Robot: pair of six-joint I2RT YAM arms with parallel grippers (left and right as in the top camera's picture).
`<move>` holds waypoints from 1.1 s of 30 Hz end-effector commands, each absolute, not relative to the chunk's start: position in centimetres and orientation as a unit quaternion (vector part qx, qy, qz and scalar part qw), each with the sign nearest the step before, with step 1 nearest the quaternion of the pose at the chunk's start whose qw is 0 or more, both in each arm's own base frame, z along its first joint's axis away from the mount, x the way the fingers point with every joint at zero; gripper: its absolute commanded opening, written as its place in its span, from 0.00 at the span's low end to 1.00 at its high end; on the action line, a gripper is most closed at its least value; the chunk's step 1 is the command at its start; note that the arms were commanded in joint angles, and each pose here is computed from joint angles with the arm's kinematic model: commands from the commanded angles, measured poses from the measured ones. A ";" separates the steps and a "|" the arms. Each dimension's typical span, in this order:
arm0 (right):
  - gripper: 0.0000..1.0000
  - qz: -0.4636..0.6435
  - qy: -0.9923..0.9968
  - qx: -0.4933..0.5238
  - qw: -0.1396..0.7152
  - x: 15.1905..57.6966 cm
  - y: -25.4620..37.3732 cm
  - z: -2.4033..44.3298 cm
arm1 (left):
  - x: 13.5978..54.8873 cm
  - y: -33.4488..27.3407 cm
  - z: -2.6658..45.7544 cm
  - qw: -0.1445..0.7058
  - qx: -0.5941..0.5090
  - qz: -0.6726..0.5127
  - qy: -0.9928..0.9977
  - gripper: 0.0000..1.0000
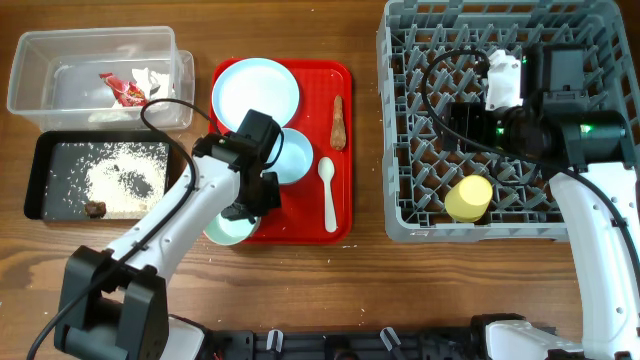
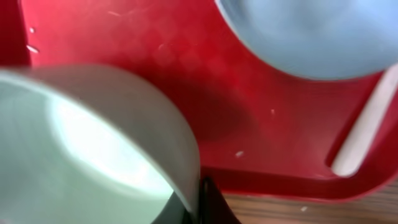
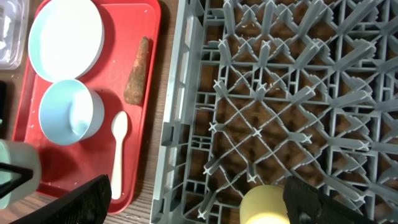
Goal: Sort waste into correct bins and load items into the dishwasher rack
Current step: 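Set the green bowl back on the red tray with the left gripper, then grasp the carrot on the red tray with the left gripper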
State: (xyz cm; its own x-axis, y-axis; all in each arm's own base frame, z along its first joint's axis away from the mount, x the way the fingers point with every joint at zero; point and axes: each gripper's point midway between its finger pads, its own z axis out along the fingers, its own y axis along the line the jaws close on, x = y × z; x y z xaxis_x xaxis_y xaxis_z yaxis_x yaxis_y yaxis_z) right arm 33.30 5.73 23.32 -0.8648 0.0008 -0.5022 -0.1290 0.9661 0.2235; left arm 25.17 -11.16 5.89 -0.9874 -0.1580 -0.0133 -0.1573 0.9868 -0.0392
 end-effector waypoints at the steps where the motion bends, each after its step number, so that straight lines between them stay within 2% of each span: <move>1: 0.90 0.120 0.959 -0.041 0.251 33.3 5.7 22.7 | 25.7 -10.6 5.5 0.027 -0.087 -0.001 0.996 0.17; 2: 0.89 0.120 0.959 -0.042 0.252 33.4 5.7 22.7 | 25.8 -10.6 5.5 0.028 -0.086 -0.002 0.996 0.27; 3: 0.89 0.125 0.959 -0.031 0.253 33.4 5.8 22.8 | 25.8 -10.7 5.5 0.028 -0.086 -0.004 0.996 0.42; 4: 0.89 0.137 0.956 -0.030 0.257 33.6 6.2 23.0 | 25.6 -10.6 5.5 0.025 -0.086 -0.002 0.996 0.47; 7: 0.88 0.210 0.934 -0.035 0.285 34.8 8.5 24.8 | 26.3 -11.0 7.3 0.029 -0.086 -0.006 0.996 0.51; 10: 0.88 0.266 0.910 -0.032 0.317 36.2 11.6 26.9 | 28.3 -13.1 11.1 0.065 -0.072 -0.037 0.995 0.54; 14: 0.87 0.252 0.911 -0.050 0.322 36.9 15.1 26.1 | 31.2 -16.0 15.0 0.133 -0.048 -0.077 0.987 0.63; 17: 0.84 0.222 0.924 -0.060 0.304 37.0 16.9 24.0 | 33.7 -16.4 17.6 0.181 -0.056 -0.101 0.977 0.65; 19: 0.88 0.192 0.932 -0.033 0.307 37.6 16.3 23.3 | 35.5 -17.9 19.2 0.230 -0.023 -0.116 0.966 0.68; 22: 0.88 0.192 0.933 -0.029 0.304 37.5 16.2 23.2 | 37.0 -17.9 19.5 0.258 -0.032 -0.110 0.959 0.75; 25: 0.89 0.171 0.940 -0.030 0.294 37.1 15.6 22.6 | 38.6 -16.3 20.4 0.275 -0.065 -0.118 0.952 0.75; 29: 0.91 0.161 0.947 -0.007 0.277 36.6 14.4 22.0 | 39.9 -18.7 21.7 0.311 -0.050 -0.150 0.937 0.76; 33: 0.95 0.139 0.952 0.040 0.269 35.8 10.1 22.5 | 41.2 -20.6 19.3 0.306 -0.037 -0.145 0.940 0.77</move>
State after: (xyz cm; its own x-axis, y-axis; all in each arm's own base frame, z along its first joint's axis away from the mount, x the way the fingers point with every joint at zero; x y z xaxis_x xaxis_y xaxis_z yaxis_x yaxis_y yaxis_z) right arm 35.99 12.88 21.64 -0.8666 0.0933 -0.4902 -0.0686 0.9507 0.3023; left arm 40.21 -20.17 21.44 -0.7913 -0.1707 -0.5871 0.0370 0.9451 -0.3246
